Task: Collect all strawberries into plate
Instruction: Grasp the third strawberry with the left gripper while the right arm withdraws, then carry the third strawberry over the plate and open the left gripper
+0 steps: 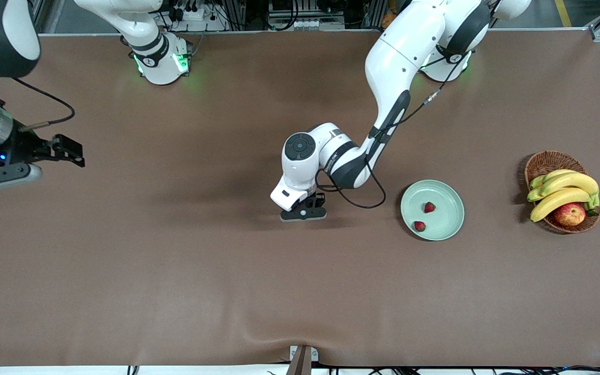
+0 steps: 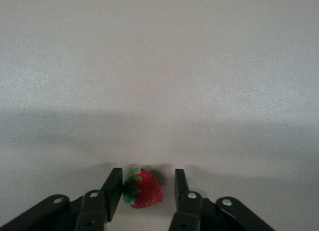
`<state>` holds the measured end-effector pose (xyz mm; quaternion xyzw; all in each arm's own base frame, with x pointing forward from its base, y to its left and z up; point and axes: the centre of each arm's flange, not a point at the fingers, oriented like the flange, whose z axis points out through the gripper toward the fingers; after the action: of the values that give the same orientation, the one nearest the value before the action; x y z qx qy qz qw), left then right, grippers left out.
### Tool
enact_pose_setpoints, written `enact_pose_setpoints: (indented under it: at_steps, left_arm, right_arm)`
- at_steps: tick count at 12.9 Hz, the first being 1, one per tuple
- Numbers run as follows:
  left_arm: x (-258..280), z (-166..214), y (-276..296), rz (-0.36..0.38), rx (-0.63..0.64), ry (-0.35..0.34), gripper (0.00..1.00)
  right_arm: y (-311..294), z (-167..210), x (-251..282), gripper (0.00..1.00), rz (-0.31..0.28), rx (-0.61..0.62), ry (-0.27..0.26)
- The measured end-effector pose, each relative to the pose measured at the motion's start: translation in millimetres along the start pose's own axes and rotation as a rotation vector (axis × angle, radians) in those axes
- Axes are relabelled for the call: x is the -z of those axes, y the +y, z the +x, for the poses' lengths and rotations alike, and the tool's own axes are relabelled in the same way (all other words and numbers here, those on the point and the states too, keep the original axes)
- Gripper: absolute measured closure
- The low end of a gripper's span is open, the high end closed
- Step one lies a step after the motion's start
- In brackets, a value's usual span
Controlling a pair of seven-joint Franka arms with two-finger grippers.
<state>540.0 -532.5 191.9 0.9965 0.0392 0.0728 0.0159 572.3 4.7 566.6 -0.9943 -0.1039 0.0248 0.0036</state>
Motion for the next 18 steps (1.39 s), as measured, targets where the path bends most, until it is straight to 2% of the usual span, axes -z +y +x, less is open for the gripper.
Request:
enact_pose_setpoints:
  at_steps: [2, 3, 6, 10, 11, 14, 16, 18]
  left_arm:
    - [-0.6, 0.2, -0.4, 0.001, 0.000, 0.000, 0.58]
    - [-1.2, 0.0, -0.6, 0.002, 0.000, -0.001, 0.58]
    - [-6.0, -1.8, -1.1, 0.006, 0.001, -0.006, 0.57]
    - [-7.9, -3.4, -0.6, 0.008, 0.012, -0.009, 0.61]
    - [-7.6, -3.5, -0.3, 0.007, 0.012, -0.008, 0.67]
    - [-5.6, -2.2, -0.8, 0.015, 0.013, -0.012, 0.68]
    - [15.3, 13.7, -6.4, 0.027, 0.033, -0.003, 0.68]
    - [61.5, 53.5, -31.4, 0.036, 0.089, 0.018, 0.68]
  right_arm:
    - [19.9, -17.9, 11.7, 0.00, 0.054, -0.054, -0.010]
    - [30.8, -26.8, 17.1, 0.00, 0.073, -0.080, -0.013]
    - [36.7, -38.8, 27.1, 0.00, 0.085, -0.135, -0.018]
    - [32.9, -45.2, 34.1, 0.00, 0.074, -0.174, -0.030]
    - [34.3, -45.6, 34.3, 0.00, 0.061, -0.176, -0.032]
    - [38.0, -46.5, 40.9, 0.00, 0.026, -0.179, -0.024]
    - [39.5, -46.9, 47.6, 0.00, 0.020, -0.183, -0.011]
    - [40.4, -47.1, 58.8, 0.00, 0.015, -0.185, 0.013]
